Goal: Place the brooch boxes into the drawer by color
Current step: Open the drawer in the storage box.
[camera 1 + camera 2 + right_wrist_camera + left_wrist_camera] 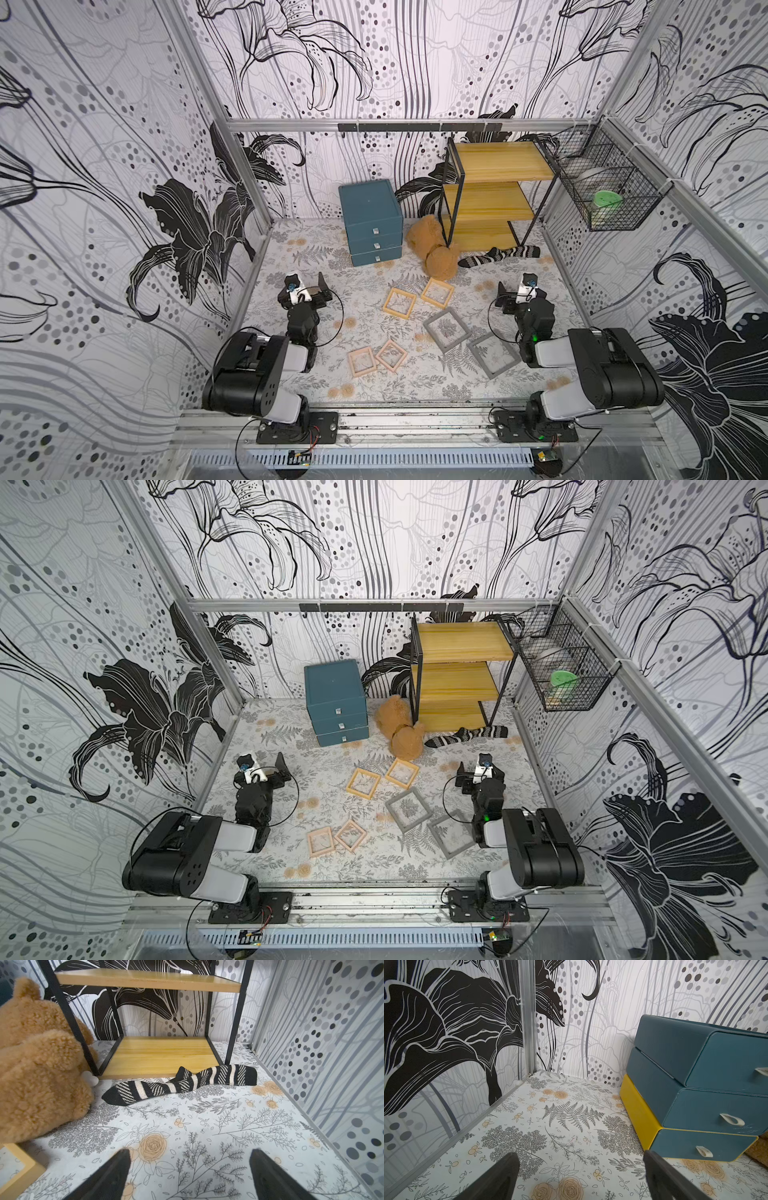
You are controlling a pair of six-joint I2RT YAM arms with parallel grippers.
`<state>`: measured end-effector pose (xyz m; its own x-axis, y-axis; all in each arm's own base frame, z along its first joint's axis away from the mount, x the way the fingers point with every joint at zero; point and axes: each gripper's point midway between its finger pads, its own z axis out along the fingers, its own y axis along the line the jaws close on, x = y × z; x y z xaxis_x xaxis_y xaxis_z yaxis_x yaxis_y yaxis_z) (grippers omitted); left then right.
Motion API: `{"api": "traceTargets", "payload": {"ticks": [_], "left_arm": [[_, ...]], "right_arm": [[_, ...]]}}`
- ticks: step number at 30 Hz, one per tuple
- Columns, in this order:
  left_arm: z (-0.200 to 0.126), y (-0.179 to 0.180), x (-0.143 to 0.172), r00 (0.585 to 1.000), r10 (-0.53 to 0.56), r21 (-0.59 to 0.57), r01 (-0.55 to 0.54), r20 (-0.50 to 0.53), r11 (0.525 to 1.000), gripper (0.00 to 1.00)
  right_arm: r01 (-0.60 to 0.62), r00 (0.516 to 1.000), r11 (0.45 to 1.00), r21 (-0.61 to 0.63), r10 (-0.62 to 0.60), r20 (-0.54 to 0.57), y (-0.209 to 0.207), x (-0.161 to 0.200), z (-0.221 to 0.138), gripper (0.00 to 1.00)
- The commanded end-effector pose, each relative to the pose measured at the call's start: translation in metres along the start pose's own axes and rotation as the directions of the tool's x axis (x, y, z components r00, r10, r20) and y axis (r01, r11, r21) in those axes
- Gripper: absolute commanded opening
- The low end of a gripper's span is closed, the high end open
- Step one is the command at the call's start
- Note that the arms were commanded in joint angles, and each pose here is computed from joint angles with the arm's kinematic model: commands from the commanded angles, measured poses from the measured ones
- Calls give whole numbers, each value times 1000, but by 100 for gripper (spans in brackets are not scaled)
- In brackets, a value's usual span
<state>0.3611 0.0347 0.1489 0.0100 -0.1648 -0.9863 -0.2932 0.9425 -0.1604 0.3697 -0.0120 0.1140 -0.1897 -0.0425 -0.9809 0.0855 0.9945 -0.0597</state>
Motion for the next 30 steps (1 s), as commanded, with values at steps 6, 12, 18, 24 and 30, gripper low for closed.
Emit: {"api": "traceTargets", "payload": {"ticks": [6,12,18,24,30], "left_arm": [[-2,-1,-5,1000,-14,14,14,18,1000,98],[-2,-1,-4,1000,-12,13,12,16,1000,98],[-2,-1,-4,1000,-13,13,13,17,1000,98],[11,-18,-20,998,46,13,-46,-48,999,98],[-1,-23,-86,987,-111,-5,113,113,994,98]], "right_arm": [[1,1000,1000,17,-1,4,-4,-2,2,96],[1,1000,1000,17,-1,4,-4,-2,2,96],[4,1000,1000,19,-4,6,-4,-2,1,96],[24,993,999,22,-21,-114,-4,-29,25,96],[-27,997,999,-31,29,69,9,-115,14,96]]}}
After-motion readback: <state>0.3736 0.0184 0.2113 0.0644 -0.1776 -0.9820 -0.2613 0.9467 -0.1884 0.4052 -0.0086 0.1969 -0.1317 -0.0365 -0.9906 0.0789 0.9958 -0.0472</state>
